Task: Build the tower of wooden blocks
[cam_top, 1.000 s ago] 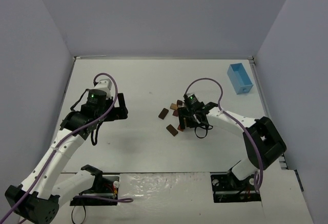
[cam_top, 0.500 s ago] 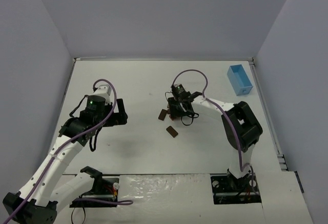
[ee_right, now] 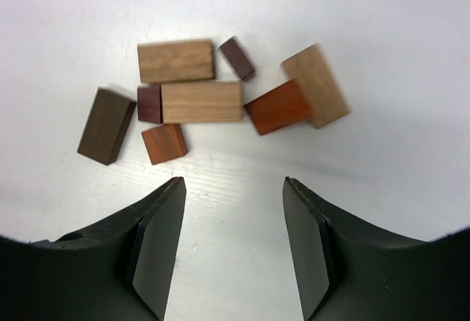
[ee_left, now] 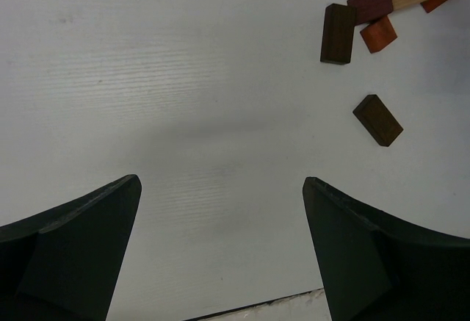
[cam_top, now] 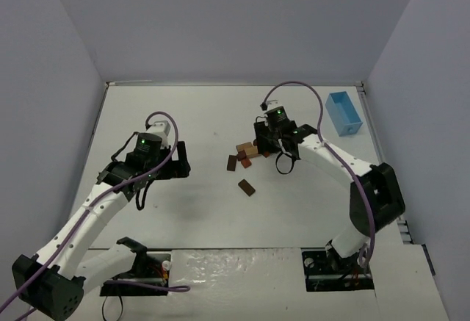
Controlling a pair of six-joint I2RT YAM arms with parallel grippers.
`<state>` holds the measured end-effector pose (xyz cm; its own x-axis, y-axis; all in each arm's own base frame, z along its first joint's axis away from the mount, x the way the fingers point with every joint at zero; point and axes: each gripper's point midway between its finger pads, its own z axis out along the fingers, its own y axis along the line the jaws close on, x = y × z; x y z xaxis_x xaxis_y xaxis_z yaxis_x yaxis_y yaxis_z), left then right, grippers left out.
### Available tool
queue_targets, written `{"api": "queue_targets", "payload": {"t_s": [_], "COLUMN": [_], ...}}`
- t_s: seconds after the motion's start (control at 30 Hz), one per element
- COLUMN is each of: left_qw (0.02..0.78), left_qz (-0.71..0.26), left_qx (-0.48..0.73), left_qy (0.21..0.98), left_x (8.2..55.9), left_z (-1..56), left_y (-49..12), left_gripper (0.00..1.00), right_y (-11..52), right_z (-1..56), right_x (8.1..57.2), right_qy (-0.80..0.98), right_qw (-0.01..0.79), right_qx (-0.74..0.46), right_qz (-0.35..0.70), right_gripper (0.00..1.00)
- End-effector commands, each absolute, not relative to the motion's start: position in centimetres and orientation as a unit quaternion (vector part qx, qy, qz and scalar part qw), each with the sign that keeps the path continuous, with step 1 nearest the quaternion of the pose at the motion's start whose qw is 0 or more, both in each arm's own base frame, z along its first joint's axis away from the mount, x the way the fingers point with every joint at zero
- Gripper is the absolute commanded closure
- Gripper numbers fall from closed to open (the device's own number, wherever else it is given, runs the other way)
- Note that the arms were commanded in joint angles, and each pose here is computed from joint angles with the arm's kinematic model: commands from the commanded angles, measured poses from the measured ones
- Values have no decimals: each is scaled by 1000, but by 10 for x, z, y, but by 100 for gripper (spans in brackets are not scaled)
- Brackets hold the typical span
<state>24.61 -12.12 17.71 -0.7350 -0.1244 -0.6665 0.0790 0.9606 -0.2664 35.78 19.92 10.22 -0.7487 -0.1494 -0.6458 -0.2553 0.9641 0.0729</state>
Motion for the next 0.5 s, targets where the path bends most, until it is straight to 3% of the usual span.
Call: {"api": "queue_targets", "payload": {"t_s": [0.0, 0.47], "left_qw": [403, 358], "left_qz": [-171, -147], "left_qx": [7, 8], "left_qy": [899, 922], "left_x": [278, 333], "left_z": [208, 169], "left_y": [-153, -206], "left_gripper": [11, 13], "right_y": [167, 162], "right_z": [134, 111], "right_x": [354, 319], "right_qy": [920, 930], "right_qw": [375, 336], "right_qx": [-72, -73], "right_qz": [92, 128], "right_gripper": [46, 47]}}
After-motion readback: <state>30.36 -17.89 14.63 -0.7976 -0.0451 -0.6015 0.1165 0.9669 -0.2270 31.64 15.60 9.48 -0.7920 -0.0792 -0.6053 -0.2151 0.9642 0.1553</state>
